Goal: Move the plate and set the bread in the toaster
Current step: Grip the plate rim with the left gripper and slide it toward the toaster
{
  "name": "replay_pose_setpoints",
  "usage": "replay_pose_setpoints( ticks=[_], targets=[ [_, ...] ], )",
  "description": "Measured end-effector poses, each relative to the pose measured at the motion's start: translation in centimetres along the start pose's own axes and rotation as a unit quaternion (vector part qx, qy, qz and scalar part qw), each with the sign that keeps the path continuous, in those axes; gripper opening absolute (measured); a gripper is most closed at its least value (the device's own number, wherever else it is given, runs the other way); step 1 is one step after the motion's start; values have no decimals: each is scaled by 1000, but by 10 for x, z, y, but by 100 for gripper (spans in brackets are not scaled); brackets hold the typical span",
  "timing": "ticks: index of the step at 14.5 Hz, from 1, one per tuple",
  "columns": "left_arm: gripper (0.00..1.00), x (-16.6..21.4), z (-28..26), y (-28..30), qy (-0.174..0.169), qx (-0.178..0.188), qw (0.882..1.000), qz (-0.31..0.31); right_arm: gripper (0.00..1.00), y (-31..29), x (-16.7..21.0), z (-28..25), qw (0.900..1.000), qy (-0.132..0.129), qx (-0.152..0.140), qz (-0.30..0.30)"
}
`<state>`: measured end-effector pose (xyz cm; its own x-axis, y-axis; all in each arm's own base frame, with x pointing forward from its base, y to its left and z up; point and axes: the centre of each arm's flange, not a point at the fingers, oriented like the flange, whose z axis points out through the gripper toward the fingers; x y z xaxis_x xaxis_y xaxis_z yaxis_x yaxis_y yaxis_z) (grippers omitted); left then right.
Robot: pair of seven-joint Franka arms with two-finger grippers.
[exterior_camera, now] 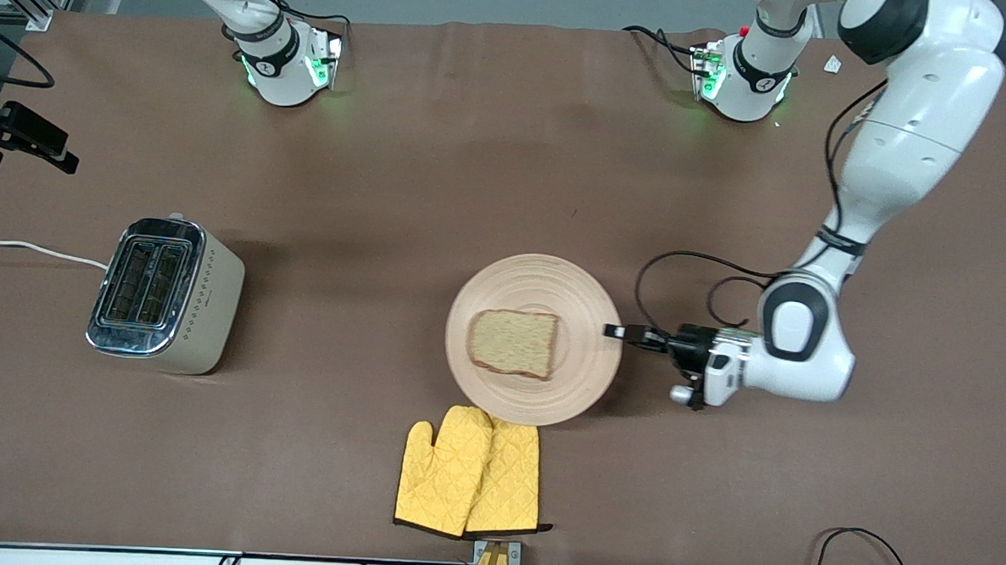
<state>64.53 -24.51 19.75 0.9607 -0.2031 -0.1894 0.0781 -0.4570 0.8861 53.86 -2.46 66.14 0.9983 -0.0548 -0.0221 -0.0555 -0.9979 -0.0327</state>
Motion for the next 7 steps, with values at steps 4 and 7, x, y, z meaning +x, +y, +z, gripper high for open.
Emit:
replay_pose_setpoints(
  ticks=[4,7],
  targets=[
    [10,-9,91,33,18,-4,1000,-5,100,0,0,0,1000,0,0,0],
    [10,-19,138,37,28,8,1000,-11,100,0,0,0,1000,0,0,0]
  ],
)
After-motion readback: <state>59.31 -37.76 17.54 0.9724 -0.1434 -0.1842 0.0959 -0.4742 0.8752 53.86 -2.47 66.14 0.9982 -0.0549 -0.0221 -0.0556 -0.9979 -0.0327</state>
